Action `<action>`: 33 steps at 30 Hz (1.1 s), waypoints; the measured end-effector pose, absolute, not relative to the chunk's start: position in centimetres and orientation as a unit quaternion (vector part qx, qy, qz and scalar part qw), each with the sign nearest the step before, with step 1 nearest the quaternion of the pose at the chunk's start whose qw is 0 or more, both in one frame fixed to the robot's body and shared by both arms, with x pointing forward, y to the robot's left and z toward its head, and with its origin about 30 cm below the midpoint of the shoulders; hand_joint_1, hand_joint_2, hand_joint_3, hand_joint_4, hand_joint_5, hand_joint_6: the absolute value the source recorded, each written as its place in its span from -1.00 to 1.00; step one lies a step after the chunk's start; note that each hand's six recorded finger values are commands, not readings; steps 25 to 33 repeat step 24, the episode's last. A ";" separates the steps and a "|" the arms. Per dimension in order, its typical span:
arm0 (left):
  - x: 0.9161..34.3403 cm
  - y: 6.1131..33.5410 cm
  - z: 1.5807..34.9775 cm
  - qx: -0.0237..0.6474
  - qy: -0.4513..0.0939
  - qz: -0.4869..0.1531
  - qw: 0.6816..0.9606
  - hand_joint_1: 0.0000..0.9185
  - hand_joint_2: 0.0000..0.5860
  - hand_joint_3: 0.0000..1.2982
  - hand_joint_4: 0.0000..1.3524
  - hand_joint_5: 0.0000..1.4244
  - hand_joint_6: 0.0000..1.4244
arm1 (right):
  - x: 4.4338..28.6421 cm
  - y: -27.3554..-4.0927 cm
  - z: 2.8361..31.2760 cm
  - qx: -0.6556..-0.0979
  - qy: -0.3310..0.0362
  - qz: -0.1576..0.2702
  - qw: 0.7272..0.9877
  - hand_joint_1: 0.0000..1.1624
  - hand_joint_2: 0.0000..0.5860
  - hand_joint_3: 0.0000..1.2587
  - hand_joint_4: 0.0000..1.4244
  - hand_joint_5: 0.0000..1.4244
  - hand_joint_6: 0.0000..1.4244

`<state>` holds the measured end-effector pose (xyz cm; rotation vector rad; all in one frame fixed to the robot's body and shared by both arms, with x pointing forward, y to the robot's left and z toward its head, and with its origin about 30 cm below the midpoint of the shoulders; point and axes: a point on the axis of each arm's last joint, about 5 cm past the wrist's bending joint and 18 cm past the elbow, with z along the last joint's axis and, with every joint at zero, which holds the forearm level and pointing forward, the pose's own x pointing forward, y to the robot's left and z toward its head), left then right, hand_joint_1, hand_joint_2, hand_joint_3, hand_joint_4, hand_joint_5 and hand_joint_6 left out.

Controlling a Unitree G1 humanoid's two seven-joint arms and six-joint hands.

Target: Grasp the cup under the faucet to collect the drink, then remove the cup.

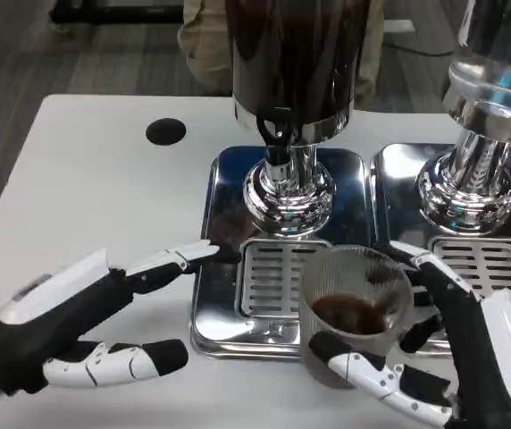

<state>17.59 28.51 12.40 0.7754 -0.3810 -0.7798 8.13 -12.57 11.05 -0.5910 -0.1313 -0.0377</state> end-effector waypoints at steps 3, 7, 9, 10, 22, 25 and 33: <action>17.5 28.5 12.4 0.366 -0.180 -0.369 0.835 -1.00 -0.47 -0.77 -0.89 -0.86 -0.73 | 8.0 -12.7 11.0 -0.292 -0.063 -0.015 0.954 0.17 -0.20 -0.13 -0.18 0.03 0.21; 17.5 28.5 12.4 0.366 -0.180 -0.369 0.835 -1.00 -0.47 -0.77 -0.89 -0.86 -0.73 | 8.0 -12.7 11.0 -0.291 -0.063 -0.014 0.955 0.17 -0.20 -0.12 -0.18 0.04 0.21; 17.5 28.5 12.4 0.366 -0.180 -0.369 0.835 -1.00 -0.47 -0.77 -0.89 -0.86 -0.73 | 8.0 -12.8 11.0 -0.291 -0.063 -0.014 0.954 0.17 -0.20 -0.12 -0.18 0.04 0.21; 17.5 28.5 12.4 0.366 -0.180 -0.369 0.835 -1.00 -0.47 -0.77 -0.89 -0.86 -0.73 | 8.0 -12.8 11.0 -0.292 -0.063 -0.015 0.954 0.17 -0.20 -0.12 -0.18 0.04 0.21; 17.5 28.5 12.4 0.366 -0.180 -0.368 0.835 -1.00 -0.47 -0.77 -0.89 -0.86 -0.73 | 8.0 -12.9 11.1 -0.291 -0.072 -0.020 0.954 0.17 -0.20 -0.10 -0.15 0.07 0.24; 17.5 28.5 12.4 0.366 -0.180 -0.368 0.835 -1.00 -0.47 -0.77 -0.89 -0.86 -0.73 | 8.0 -13.0 11.1 -0.291 -0.074 -0.023 0.953 0.17 -0.20 -0.10 -0.15 0.07 0.24; 17.5 28.5 12.4 0.366 -0.180 -0.368 0.835 -1.00 -0.47 -0.77 -0.89 -0.86 -0.73 | 8.0 -13.0 11.1 -0.291 -0.074 -0.023 0.953 0.17 -0.20 -0.10 -0.15 0.07 0.24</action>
